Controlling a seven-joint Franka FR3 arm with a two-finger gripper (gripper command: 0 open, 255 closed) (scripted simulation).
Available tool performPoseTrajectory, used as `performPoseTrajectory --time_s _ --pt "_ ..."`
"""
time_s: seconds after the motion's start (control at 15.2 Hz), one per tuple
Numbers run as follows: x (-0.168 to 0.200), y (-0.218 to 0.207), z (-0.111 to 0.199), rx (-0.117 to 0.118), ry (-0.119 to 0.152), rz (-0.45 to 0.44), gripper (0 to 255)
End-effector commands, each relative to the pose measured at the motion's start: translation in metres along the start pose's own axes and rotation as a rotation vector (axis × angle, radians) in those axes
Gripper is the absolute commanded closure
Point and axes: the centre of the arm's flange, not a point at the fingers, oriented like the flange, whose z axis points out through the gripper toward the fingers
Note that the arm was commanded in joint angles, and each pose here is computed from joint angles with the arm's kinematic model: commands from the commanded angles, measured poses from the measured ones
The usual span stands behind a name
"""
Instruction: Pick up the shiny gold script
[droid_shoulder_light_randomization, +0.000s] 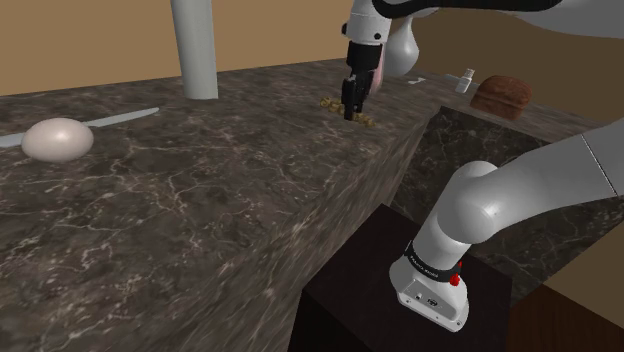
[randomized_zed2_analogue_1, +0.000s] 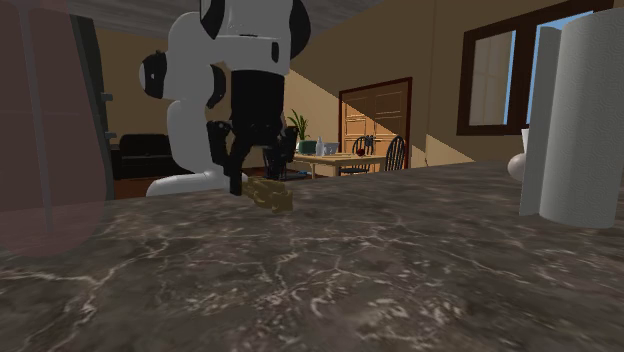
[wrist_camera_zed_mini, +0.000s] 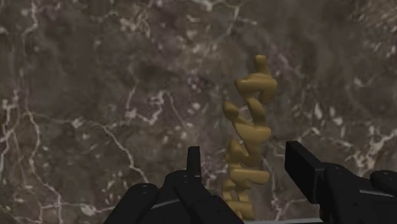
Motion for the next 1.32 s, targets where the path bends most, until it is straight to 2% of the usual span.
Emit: performPoseTrajectory --time_s 0.0,0.53,1.25 --pt "0.0 0.0 0.001 0.0 0.0 0.0 255" --pt "0.0 0.0 0.001 0.0 0.0 0.0 255" --pt "-0.004 0.002 -0.057 0.0 0.0 0.0 255"
